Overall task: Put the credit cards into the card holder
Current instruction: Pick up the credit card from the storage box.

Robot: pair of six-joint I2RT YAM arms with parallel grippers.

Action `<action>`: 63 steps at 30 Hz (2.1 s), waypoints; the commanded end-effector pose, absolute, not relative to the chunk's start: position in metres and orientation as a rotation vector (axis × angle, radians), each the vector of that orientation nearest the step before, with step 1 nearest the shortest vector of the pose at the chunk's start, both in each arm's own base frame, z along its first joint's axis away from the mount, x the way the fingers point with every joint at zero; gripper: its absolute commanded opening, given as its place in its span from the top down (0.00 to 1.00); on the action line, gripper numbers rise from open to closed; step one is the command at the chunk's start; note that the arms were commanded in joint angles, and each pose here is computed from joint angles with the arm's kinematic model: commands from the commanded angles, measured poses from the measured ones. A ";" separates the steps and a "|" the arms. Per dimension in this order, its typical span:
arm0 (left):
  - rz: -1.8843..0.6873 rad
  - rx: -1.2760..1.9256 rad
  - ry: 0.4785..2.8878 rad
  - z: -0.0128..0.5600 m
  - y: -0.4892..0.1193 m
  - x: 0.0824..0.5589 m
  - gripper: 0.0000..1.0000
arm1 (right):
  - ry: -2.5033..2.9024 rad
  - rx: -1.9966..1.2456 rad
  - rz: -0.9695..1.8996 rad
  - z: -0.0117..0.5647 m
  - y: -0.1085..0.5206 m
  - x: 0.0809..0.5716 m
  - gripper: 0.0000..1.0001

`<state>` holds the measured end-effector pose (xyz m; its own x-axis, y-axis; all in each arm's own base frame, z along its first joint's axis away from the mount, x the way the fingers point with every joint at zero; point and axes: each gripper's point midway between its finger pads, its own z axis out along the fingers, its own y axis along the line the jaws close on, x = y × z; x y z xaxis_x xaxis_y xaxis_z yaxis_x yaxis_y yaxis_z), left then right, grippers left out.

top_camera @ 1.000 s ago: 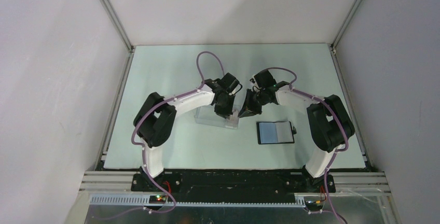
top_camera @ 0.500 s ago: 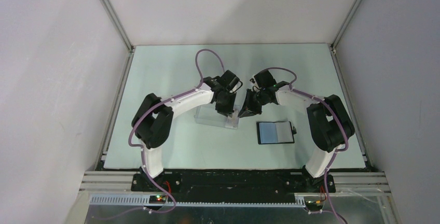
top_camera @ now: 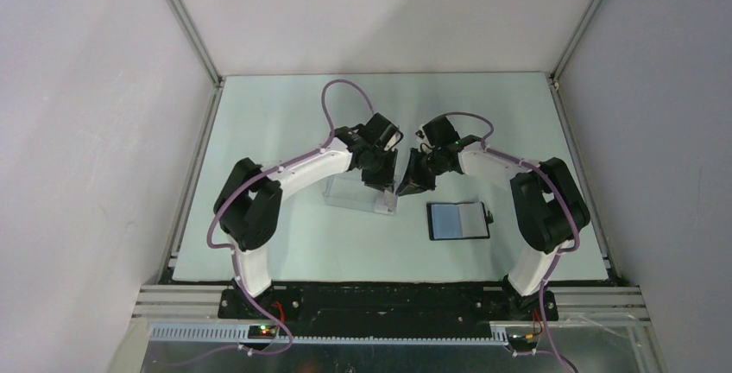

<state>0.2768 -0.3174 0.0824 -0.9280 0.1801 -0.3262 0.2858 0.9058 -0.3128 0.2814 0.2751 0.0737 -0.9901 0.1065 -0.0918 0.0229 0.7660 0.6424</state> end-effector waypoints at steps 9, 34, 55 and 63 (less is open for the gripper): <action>-0.609 0.333 2.731 0.088 -0.333 0.280 0.66 | 2.812 0.033 1.089 0.082 0.289 0.283 0.95; -0.743 0.290 2.710 0.087 -0.335 0.280 0.69 | 2.807 0.030 1.101 0.084 0.289 0.283 0.95; -0.871 0.176 2.726 0.072 -0.315 0.291 0.74 | 2.801 0.029 1.104 0.086 0.289 0.284 0.95; -0.986 0.206 2.706 0.075 -0.324 0.286 0.81 | 2.801 0.025 1.104 0.086 0.289 0.284 0.95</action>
